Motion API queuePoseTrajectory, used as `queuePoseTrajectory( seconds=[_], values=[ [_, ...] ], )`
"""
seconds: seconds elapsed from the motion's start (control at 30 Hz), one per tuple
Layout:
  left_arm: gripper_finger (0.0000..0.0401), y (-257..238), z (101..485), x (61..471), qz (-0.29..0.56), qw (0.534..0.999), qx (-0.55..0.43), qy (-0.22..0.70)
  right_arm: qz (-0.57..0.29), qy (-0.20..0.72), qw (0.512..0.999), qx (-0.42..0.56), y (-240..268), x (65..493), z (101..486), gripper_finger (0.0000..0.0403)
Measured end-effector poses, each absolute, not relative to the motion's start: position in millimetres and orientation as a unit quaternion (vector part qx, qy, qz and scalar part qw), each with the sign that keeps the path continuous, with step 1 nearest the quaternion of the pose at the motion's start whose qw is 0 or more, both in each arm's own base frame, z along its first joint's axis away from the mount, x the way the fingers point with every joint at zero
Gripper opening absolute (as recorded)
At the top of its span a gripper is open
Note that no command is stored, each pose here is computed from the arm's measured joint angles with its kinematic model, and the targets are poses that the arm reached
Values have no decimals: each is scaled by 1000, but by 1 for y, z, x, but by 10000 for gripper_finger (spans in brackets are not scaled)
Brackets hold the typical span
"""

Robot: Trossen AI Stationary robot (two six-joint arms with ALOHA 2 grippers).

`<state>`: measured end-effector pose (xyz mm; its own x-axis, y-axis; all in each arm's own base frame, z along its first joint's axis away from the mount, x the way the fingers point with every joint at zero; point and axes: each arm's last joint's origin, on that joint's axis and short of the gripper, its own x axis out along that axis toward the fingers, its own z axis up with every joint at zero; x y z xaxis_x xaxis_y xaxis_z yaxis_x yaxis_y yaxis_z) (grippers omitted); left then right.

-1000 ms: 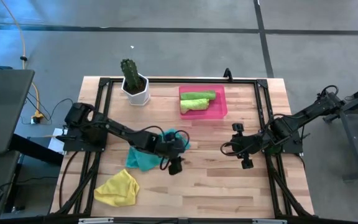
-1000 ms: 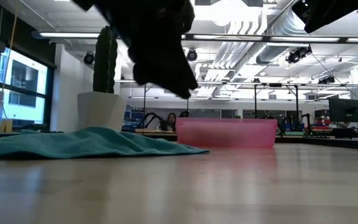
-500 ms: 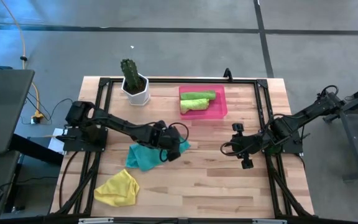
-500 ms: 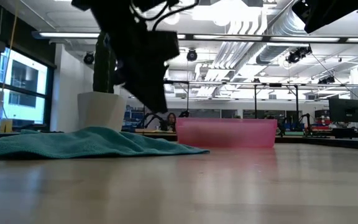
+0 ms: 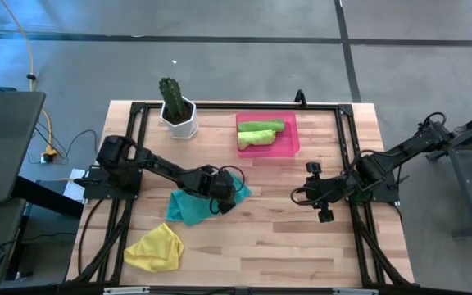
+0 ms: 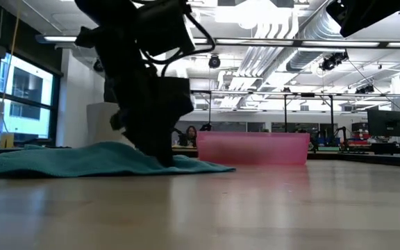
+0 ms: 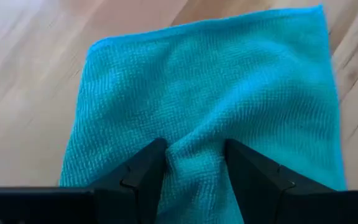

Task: Roll microfiber towels into tight, uniform cylinder then place into a basket
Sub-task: Roll the blue microfiber cloth

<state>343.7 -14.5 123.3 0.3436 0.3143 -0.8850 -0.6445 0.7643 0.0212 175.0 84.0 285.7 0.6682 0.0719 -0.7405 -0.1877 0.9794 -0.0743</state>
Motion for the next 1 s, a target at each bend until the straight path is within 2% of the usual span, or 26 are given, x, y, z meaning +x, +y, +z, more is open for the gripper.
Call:
queuePoseTrajectory(
  seconds=[0.2,0.43,0.67,0.83,0.93,1.0],
  values=[
    [160,-31,111,363,256,841,-185,439,93,397,905,-122,84,175,286,133],
    [160,-48,118,381,158,903,-160,366,110,391,900,-160,84,175,286,133],
    [160,-51,134,394,91,924,-127,348,129,382,892,-204,84,176,286,133],
    [160,-63,166,400,9,938,-123,324,113,352,918,-141,87,181,292,133],
    [160,-70,177,397,-32,926,-149,345,95,307,947,-31,92,190,300,133],
    [160,-73,186,391,-63,911,-173,368,76,271,957,75,96,197,306,133]
  ],
)
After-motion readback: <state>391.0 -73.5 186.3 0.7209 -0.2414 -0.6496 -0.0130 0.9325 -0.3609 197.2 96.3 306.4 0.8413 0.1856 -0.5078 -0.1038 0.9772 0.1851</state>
